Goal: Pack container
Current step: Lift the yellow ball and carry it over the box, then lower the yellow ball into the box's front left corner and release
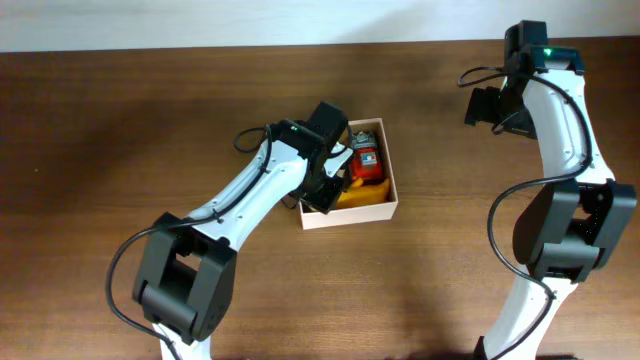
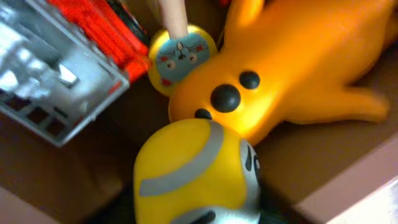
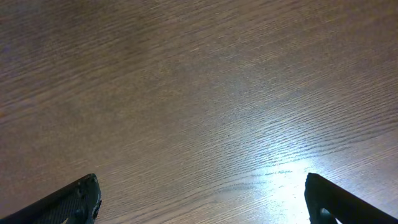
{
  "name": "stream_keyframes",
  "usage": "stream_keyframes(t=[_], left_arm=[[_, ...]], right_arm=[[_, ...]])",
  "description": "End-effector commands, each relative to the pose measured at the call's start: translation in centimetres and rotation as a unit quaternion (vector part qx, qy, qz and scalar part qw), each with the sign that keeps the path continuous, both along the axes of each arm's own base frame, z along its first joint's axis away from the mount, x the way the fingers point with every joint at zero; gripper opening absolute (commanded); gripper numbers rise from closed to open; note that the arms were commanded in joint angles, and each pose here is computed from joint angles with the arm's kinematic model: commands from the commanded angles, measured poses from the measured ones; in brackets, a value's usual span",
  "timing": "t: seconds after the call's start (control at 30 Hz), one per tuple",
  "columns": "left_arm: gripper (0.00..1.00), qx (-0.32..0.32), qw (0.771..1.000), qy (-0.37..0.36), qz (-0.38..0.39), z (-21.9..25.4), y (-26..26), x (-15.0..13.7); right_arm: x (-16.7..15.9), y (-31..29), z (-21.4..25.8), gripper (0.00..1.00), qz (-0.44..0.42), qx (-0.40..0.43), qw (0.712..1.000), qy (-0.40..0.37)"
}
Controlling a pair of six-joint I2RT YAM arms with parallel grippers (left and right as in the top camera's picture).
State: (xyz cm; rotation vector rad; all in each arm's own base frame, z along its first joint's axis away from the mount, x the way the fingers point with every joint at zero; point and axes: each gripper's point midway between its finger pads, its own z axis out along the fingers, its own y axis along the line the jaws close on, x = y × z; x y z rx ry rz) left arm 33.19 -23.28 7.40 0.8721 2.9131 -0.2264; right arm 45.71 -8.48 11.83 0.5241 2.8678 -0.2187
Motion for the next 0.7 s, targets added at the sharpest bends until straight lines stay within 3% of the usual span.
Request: stream_keyframes(t=[0.0, 0.67], left_arm=[[0.67, 0.03, 0.999, 0.013, 0.002, -1.8, 1.2, 0.0], [0.68, -0.018, 0.998, -0.066, 0.013, 6.2, -0.4, 4.8]], right_arm=[[0.0, -0.1, 0.1, 0.99, 0.0, -0.003, 1.0, -0.001], [0.0, -0.1, 0.1, 0.99, 0.0, -0.003, 1.0, -0.001]])
